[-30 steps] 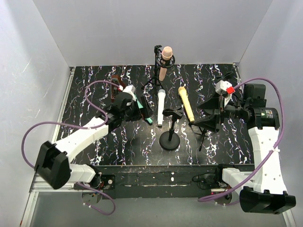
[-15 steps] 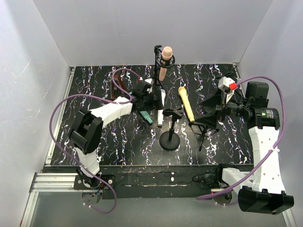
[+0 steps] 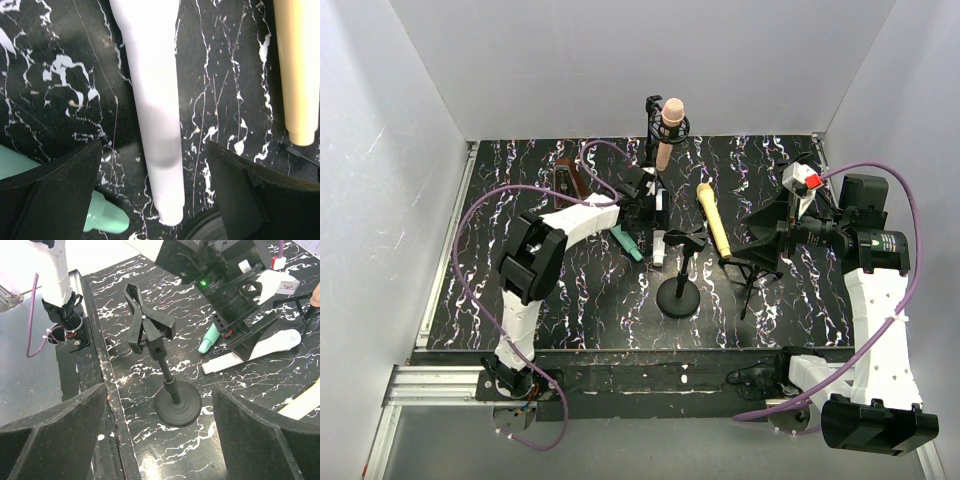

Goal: Attach the microphones to the stand

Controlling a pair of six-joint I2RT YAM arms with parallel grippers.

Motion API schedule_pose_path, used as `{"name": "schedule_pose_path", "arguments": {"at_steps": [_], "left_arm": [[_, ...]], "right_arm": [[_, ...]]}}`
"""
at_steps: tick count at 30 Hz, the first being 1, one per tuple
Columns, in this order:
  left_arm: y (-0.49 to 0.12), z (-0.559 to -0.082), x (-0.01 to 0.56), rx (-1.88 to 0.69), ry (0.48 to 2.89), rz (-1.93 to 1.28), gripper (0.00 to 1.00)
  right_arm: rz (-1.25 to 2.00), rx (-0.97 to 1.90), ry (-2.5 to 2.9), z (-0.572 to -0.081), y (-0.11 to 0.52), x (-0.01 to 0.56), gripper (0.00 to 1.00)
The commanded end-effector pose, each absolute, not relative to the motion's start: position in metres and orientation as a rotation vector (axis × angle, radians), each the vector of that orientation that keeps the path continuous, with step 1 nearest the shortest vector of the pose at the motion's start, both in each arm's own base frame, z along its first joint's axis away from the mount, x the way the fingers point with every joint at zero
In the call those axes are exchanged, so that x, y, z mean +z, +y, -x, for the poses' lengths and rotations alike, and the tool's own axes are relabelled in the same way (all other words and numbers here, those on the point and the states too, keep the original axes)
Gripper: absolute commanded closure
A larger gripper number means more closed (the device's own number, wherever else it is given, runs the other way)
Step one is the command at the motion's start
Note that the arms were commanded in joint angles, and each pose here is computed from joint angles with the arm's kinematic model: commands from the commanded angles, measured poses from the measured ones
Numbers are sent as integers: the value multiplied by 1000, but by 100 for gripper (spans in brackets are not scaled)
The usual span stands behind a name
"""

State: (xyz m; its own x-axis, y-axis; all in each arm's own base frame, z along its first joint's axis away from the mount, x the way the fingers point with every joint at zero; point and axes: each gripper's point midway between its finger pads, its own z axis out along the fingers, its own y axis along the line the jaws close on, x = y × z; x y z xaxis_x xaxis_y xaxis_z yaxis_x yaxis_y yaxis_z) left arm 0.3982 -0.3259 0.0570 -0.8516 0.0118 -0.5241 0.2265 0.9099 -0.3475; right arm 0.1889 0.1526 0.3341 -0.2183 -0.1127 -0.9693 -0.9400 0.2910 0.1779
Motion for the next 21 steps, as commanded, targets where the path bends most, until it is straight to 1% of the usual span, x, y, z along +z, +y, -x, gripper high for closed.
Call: {"name": "schedule_pose_path", "arguments": {"at_steps": [1,3,5,10,13,15,17,19,21], "left_arm": [[-330,-409,64,-484,2527,-210,17],[-330,-411,56,-416,2534,-223,18],[-332,-410,51,-387,2545,-246,22],[-335,-405,35,-344,2580,-281,37],[-338,-402,32,-357,2593,-291,54],[-340,-400,32,-374,2600,-298,71],[-344,-397,36,-407,2601,-303,85],[-347,-397,48,-436,2585,-291,94],[-354,-393,68,-520,2562,-295,99]], "right_arm": [[1002,1072,1541,-186,154,341,9],[1002,1073,1540,-186,153,341,9],[1003,1076,1533,-185,154,342,9],[1002,1080,1527,-184,153,343,9],[1002,1083,1527,-183,154,343,9],[1005,1085,1521,-182,154,344,9],[1003,1081,1522,-182,154,345,9],[1003,1080,1518,-181,153,346,9],[1002,1078,1519,-180,153,346,9]]}}
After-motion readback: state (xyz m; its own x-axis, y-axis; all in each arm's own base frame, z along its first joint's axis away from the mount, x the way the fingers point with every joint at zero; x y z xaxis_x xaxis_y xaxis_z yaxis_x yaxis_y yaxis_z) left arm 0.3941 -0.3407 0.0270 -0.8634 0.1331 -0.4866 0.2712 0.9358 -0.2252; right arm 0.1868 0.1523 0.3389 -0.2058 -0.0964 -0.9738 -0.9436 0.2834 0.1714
